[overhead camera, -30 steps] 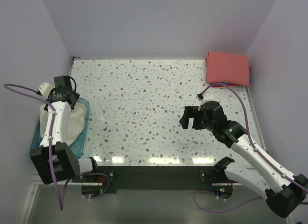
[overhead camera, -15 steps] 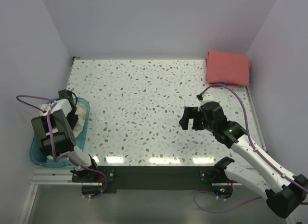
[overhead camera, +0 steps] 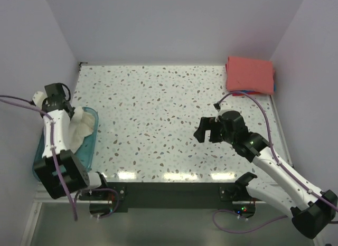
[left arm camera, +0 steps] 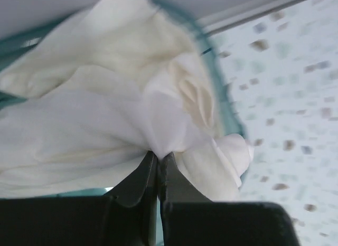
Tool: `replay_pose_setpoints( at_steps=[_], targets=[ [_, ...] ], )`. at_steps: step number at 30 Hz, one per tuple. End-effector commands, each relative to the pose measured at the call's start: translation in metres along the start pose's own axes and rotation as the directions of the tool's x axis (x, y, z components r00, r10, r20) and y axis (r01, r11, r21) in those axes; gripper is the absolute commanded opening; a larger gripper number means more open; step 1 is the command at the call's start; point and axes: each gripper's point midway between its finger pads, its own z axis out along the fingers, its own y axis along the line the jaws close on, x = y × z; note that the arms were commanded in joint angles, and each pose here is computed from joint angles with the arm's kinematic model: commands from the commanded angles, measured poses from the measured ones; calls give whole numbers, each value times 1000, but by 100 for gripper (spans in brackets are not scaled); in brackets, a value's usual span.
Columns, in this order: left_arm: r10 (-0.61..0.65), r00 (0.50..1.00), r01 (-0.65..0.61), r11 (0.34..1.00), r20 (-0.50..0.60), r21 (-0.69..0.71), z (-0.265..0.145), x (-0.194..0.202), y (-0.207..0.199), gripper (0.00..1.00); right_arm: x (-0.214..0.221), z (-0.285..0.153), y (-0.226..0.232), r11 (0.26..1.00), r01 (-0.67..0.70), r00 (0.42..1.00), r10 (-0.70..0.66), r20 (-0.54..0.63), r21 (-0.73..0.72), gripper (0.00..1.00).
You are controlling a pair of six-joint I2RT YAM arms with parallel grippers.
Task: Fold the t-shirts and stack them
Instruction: Grab the tshirt from the pile, then move the tshirt to the center of the board
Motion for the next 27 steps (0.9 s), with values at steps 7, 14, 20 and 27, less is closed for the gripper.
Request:
replay_pose_setpoints(
  at_steps=[7, 14, 20, 27],
  targets=[
    [-155, 932, -154, 649, 327, 745, -264, -134, -115, 0, -18, -4, 20, 995, 24, 998, -19, 55, -94, 99],
    [-109, 902, -390, 207, 418, 897, -451, -96, -181, 0, -44, -16, 28, 994, 32, 990, -17, 141, -105, 99],
    [-57, 885, -465, -81, 462, 881, -556, -39, -198, 0, -65, -27, 18, 999, 33, 977, -26, 213, -29, 99],
    [58, 891, -436, -167, 450, 885, -556, 39, -218, 0, -77, -35, 2, 999, 0, 952, -16, 305, 50, 99]
  ],
)
